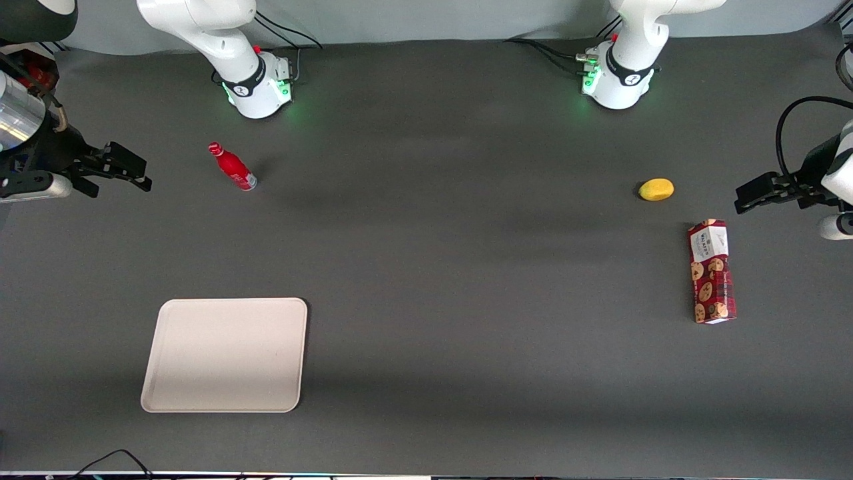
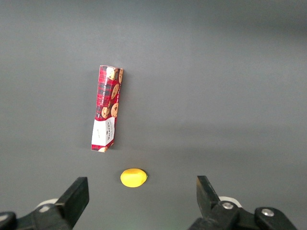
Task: Place coke bottle on tray
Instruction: 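Move the open right gripper toward the red Coca-Cola bottle, then lower the right gripper around the bottle's neck and close it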
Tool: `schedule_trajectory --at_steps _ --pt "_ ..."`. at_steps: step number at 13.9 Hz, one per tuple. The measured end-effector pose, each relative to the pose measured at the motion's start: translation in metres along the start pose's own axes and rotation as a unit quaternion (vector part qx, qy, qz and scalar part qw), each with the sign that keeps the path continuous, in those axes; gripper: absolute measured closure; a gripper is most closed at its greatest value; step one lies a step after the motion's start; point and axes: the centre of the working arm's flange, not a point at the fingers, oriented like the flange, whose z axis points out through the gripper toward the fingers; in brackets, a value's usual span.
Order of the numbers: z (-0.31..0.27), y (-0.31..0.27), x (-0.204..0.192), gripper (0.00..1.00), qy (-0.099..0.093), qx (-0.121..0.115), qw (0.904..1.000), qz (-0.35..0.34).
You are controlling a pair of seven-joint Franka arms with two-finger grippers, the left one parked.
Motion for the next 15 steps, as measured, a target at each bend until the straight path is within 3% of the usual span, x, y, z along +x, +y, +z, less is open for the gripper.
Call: schedule_trajectory --at_steps 3,5,10,15 --pt "0.038 0.004 -0.027 0.00 -0.043 -0.010 0.9990 0.001" --pt "0.067 0.007 -0.061 0.00 -0.051 -0.019 0.9985 0.001" --pt "0.142 0.022 -0.154 0.00 -0.034 -0.023 0.9992 -0.001" --pt "0.217 0.032 -0.192 0.00 -0.021 -0.023 0.9995 0.003"
